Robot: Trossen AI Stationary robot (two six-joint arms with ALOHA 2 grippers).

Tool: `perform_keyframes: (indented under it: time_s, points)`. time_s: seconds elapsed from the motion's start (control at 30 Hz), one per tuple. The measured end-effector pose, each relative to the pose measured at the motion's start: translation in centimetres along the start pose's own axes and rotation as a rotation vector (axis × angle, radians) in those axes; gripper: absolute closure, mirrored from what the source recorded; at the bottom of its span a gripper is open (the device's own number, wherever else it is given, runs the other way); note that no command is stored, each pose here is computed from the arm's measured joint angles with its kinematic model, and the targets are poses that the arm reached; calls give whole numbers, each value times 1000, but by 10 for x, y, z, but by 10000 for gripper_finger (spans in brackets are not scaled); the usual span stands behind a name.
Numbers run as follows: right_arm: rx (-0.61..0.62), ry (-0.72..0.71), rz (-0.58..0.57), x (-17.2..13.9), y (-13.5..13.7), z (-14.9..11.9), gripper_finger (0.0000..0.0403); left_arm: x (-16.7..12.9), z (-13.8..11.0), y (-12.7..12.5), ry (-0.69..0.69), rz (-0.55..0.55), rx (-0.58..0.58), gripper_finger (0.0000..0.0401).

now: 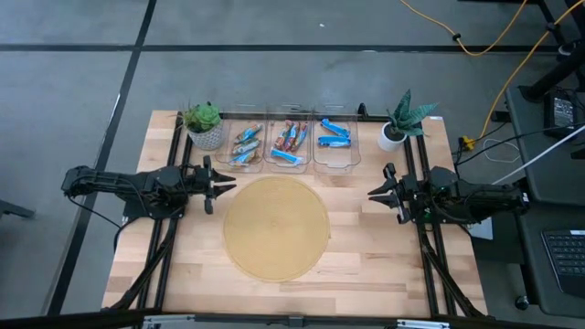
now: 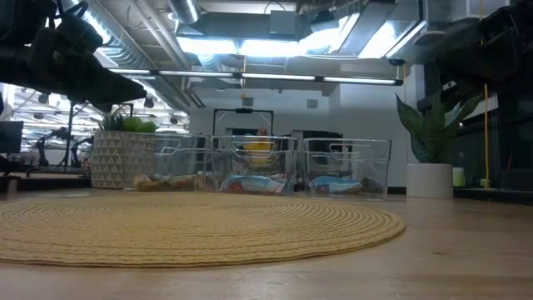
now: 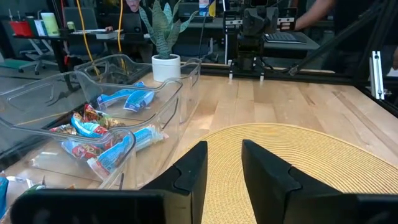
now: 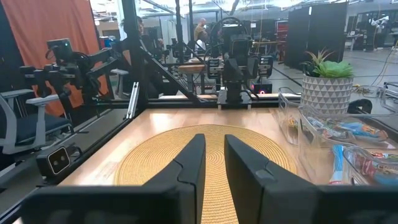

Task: Pick and place Granola Bars by type
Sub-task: Return to Home Position

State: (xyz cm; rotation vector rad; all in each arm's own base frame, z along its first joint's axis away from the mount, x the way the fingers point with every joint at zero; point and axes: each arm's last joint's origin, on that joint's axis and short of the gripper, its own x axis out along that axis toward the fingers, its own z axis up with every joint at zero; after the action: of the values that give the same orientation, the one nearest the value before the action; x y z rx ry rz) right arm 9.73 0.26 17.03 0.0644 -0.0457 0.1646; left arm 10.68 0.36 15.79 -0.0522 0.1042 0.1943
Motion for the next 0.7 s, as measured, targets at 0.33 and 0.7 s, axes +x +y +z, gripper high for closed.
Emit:
perform_keyframes:
  time_s: [0.33,0.7]
  points:
    - [0,0,0,0,0,0,339,0,0,0,0,0,0,314]
    - [0,0,0,0,0,0,339,0,0,0,1,0,0,314]
